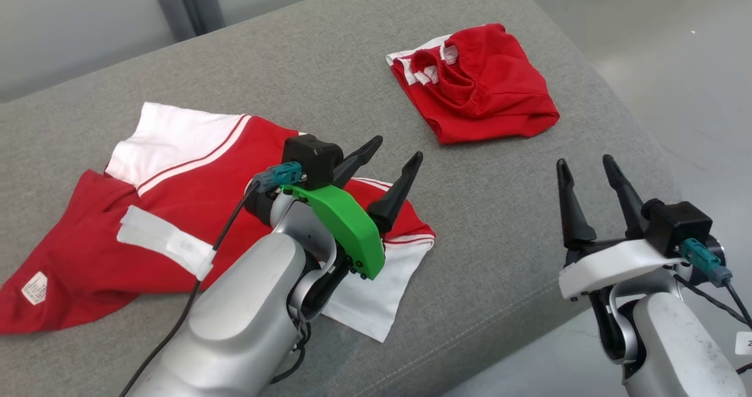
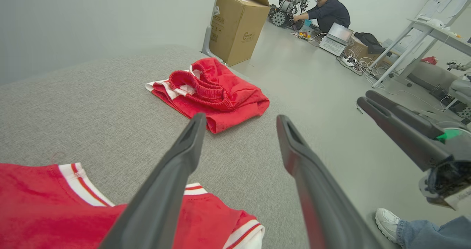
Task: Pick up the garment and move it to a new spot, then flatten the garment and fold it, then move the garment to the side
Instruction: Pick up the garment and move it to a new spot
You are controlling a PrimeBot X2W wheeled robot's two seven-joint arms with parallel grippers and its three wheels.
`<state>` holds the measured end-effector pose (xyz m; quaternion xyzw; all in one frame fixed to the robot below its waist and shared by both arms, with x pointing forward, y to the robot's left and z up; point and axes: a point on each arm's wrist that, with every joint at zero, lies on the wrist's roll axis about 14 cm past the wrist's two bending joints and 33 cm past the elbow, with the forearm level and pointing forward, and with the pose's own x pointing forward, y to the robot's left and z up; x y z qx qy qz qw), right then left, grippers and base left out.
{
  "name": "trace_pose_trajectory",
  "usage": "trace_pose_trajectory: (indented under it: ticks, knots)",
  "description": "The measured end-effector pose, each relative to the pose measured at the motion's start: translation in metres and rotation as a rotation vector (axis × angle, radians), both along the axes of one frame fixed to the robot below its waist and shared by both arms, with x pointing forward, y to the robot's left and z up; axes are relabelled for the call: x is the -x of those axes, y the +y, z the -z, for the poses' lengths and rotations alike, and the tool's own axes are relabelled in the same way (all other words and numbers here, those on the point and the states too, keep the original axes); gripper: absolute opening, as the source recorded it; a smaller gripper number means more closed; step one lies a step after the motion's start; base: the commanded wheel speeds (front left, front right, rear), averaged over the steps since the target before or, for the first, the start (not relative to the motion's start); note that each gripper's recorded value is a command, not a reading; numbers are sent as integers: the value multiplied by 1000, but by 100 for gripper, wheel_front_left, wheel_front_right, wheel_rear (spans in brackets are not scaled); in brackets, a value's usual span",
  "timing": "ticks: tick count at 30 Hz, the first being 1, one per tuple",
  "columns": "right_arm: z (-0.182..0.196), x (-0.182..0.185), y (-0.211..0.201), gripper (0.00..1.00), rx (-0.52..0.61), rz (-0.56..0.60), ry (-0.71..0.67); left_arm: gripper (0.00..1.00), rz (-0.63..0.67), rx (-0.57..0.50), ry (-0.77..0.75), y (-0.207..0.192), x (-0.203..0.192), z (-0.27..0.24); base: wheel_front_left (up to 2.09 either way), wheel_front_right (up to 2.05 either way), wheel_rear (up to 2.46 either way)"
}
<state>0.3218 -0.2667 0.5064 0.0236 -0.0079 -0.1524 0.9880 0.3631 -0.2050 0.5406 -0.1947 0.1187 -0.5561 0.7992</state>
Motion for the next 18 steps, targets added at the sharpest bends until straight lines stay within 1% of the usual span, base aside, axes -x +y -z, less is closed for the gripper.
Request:
trace_pose_trajectory:
  ticks: [4, 6, 8, 10, 13, 18]
  knots:
    - [-4, -3, -5, 100, 11, 0, -16, 100, -34, 38, -1, 8, -4, -9, 0, 0, 0]
    - [-5, -5, -3, 100, 16, -14, -21, 100, -66, 37, -13, 15, -9, -10, 0, 0, 0]
    - [-6, -8, 1, 100, 18, -32, -25, 100, -109, 8, -34, 25, -17, -5, 0, 0, 0]
    - [-5, -11, 6, 100, 14, -52, -25, 100, -177, -24, -39, 38, -30, 1, 0, 0, 0]
    - [2, -13, 19, 100, -1, -93, -10, 100, -284, -31, -24, 63, -45, 6, 0, 0, 0]
    - [12, -14, 39, 100, -22, -151, 13, 100, -466, -71, 80, 112, -46, 42, 0, 0, 0]
